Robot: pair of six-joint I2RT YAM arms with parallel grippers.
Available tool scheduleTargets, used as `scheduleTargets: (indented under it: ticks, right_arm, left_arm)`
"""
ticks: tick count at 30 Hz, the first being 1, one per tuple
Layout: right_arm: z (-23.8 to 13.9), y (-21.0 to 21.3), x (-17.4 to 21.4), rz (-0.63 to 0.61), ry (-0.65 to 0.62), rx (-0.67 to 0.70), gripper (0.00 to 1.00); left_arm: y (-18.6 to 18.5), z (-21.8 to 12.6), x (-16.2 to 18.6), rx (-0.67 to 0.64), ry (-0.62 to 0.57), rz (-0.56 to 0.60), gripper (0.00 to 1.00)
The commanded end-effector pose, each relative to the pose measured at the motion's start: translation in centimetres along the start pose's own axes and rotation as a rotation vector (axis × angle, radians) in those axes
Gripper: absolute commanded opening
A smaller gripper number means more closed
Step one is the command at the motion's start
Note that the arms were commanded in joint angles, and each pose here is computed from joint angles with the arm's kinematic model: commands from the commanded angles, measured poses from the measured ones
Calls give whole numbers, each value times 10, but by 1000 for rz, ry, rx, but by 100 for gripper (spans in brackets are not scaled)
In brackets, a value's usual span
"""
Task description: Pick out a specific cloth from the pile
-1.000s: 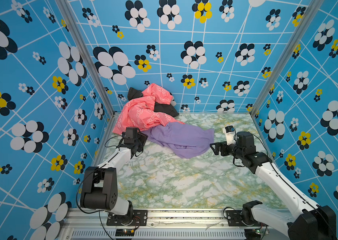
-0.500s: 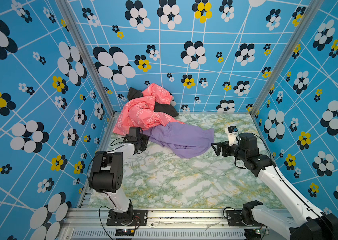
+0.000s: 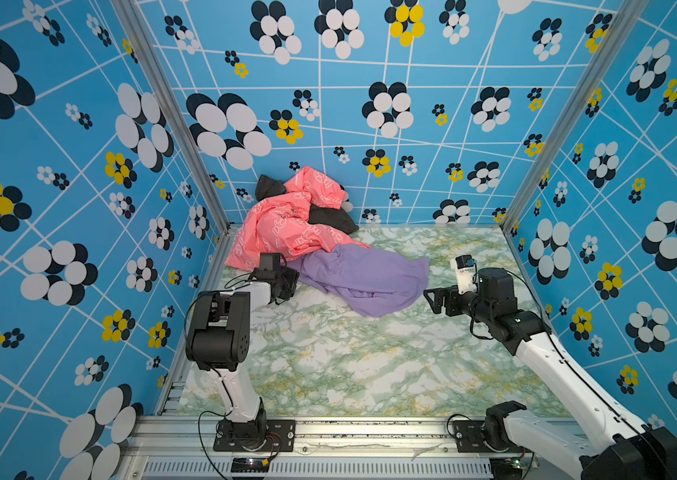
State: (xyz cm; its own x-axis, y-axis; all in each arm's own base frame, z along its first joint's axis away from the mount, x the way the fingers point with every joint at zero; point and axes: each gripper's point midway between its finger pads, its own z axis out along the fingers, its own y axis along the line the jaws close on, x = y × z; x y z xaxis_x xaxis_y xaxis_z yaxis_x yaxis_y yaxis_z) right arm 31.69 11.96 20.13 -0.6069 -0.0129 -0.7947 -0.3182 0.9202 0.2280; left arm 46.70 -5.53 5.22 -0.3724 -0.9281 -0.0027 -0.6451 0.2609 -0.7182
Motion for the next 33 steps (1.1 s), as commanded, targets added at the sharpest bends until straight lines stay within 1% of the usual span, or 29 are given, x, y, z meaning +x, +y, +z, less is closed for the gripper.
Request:
scheduleTargets:
  ticks: [1, 3, 5, 9, 24, 25, 26, 29, 31, 33]
  right_arm:
    - [-2, -1, 3, 6, 5, 13, 99]
    - [-2, -1, 3, 5, 5, 14, 99]
    - [-2, -1, 2, 6, 4, 14, 99]
    - [-2, -1, 2, 5, 6, 15, 99]
    - [-1, -2, 5, 8, 13, 21, 99]
    - [-1, -2, 5, 7, 14, 21, 99]
    - [-1, -2, 5, 8, 14, 21, 99]
    - [-1, -2, 5, 7, 15, 20, 99]
    - [-1, -2, 5, 6, 16, 19, 99]
    - [-1, -2, 5, 6, 17, 20, 99]
  left_arm:
    - [-3, 7, -6, 6, 12, 5, 44]
    - [-3, 10, -6, 4, 17, 7, 44]
    - [-3, 13, -6, 2, 25, 5, 40]
    - [-1, 18, -6, -5, 31, 3, 39]
    - [1, 35, -8, 1, 45, -10, 30]
    - [0, 36, -8, 2, 45, -9, 29]
    - [-1, 37, -9, 7, 45, -8, 25]
    - [-3, 40, -10, 12, 45, -7, 21]
    - [-5, 41, -10, 19, 45, -5, 16]
    - [-8, 40, -11, 33, 41, 0, 9]
